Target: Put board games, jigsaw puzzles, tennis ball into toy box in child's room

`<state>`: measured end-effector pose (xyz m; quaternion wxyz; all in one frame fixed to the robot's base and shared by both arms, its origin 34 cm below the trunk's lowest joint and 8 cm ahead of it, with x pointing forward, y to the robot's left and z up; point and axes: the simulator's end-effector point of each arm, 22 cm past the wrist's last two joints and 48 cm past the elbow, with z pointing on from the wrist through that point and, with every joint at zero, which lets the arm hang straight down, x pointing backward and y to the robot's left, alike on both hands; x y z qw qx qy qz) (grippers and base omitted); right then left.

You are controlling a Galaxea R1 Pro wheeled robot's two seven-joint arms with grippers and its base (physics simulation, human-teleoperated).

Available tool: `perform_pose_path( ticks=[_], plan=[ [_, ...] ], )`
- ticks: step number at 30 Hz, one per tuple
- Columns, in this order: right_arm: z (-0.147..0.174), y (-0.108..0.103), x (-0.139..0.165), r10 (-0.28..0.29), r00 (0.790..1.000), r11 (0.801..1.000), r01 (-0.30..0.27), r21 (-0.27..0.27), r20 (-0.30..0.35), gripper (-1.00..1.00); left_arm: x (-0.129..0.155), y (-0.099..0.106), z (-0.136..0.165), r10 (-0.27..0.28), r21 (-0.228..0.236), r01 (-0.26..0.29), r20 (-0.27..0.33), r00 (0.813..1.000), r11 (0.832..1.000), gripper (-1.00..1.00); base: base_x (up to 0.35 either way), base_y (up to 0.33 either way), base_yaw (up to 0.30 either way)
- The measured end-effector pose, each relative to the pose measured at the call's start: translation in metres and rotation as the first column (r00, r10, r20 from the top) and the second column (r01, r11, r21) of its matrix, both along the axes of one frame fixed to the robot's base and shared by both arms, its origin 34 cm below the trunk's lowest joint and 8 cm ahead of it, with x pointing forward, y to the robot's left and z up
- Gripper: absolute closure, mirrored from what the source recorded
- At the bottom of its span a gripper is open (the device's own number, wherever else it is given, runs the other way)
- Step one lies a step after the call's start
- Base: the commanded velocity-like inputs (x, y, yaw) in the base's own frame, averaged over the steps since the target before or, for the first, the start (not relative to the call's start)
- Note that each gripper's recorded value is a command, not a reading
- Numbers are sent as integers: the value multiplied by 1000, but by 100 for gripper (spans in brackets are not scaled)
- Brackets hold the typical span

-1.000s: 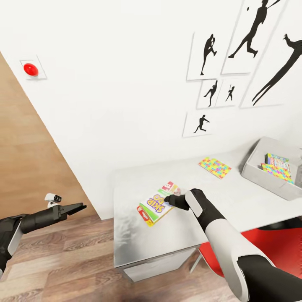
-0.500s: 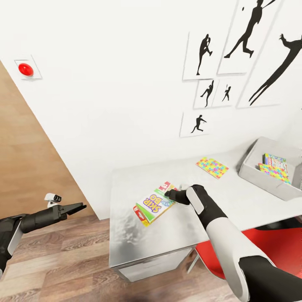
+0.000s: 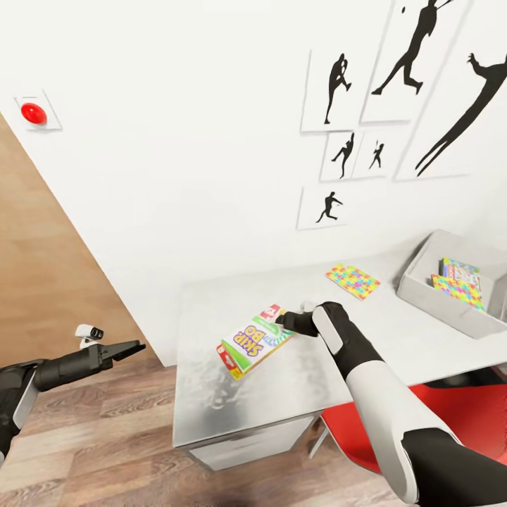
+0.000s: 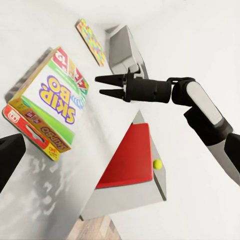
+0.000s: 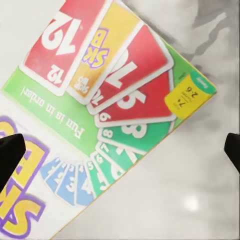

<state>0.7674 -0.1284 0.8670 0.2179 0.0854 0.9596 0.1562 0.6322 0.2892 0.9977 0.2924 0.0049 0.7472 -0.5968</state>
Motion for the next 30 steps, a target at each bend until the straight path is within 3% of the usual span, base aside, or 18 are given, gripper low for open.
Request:
perform_pose_path(
  ticks=[21,30],
  plan=[
    [-19,-1,-4,7,1000,1000,-7,-13,-26,-100,-1,-1,-15,-1,-1,1,-30,1000,1000,-100,31,-5,97],
    [-24,-2,-5,6,1000,1000,-7,-14,-31,-100,-1,-1,-19,-2,-1,2,-36,999,1000,-100,21,-156,33]
  ],
)
